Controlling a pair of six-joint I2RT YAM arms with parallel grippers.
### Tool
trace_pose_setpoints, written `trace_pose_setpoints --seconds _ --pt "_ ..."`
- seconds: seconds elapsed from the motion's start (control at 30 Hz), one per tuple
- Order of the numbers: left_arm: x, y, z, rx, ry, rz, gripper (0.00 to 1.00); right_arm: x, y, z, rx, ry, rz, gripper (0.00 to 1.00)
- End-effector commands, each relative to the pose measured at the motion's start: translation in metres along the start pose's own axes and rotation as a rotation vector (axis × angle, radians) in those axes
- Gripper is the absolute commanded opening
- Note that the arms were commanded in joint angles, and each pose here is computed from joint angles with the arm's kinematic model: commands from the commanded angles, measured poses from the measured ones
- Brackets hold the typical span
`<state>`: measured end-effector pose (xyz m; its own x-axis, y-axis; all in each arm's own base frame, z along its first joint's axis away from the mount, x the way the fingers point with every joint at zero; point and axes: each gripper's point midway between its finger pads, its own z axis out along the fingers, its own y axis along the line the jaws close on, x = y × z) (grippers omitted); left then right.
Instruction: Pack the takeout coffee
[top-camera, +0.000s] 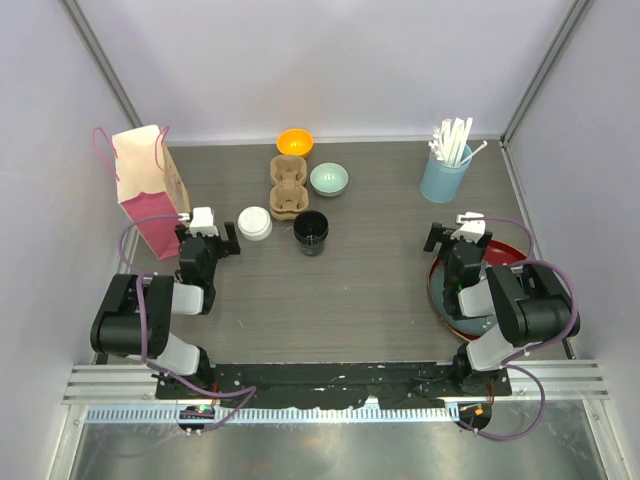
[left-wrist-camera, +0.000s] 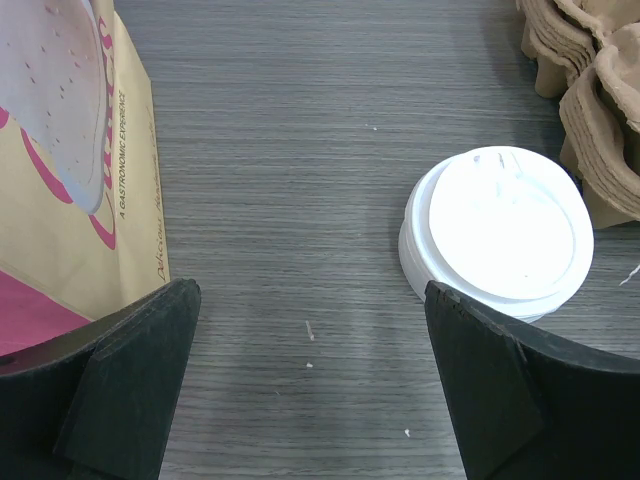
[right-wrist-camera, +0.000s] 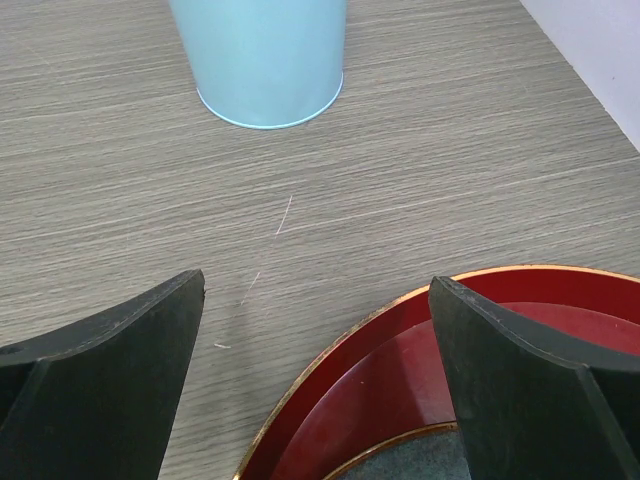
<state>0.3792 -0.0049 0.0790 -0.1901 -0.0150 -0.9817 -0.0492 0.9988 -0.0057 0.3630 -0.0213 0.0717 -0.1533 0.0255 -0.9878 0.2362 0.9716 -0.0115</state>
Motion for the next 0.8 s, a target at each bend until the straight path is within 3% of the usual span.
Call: trace_pose_setpoints --seconds 0.0,0.17,0.23,0.43,0.47,0.5,0.57,0.6,0.63,0.67,0.7,0.77 --pt "-0.014 0.003 0.003 -0.011 -0.045 0.002 1.0 -0.022 -0.003 0.002 0.021 -0.072 0.031 1.0" --pt "-0.015 0.001 0.003 0.0 -0.05 0.007 1.0 -0.062 0.004 0.001 0.0 -0.075 0.024 0.99" --pt "-0.022 -0.012 -0.001 0.083 -0.067 0.043 1.0 -0.082 0.011 0.0 -0.018 -0.057 0.099 0.98" --pt "-0.043 -0.039 -0.008 0.251 -0.024 0.099 1.0 -0.13 0.07 -0.011 -0.264 -0.005 0.16 0.86" --pt "-0.036 -0.042 -0.011 0.275 0.017 0.107 1.0 -0.125 0.091 -0.019 -0.318 0.048 0.13 0.84" --pt "-0.051 -0.05 -0.008 0.323 0.004 0.144 1.0 -0.15 0.105 -0.021 -0.349 0.02 0.12 0.84" --pt "-0.038 -0.055 -0.012 0.375 0.126 0.161 1.0 -0.145 0.146 -0.038 -0.451 0.088 0.012 0.84" --pt "-0.057 -0.062 -0.009 0.418 0.117 0.184 1.0 -0.174 0.164 -0.042 -0.492 0.055 0.001 0.84" --pt "-0.048 -0.065 -0.016 0.448 0.2 0.182 0.97 -0.178 0.181 -0.047 -0.541 0.069 -0.037 0.81" --pt "-0.051 -0.067 -0.018 0.471 0.222 0.189 0.92 -0.167 0.2 -0.061 -0.601 0.145 -0.089 0.78" --pt "-0.069 -0.076 -0.02 0.519 0.207 0.191 0.91 -0.183 0.223 -0.058 -0.643 0.153 -0.103 0.75" --pt "-0.066 -0.081 -0.036 0.568 0.286 0.181 0.89 -0.169 0.245 -0.07 -0.723 0.276 -0.188 0.65"
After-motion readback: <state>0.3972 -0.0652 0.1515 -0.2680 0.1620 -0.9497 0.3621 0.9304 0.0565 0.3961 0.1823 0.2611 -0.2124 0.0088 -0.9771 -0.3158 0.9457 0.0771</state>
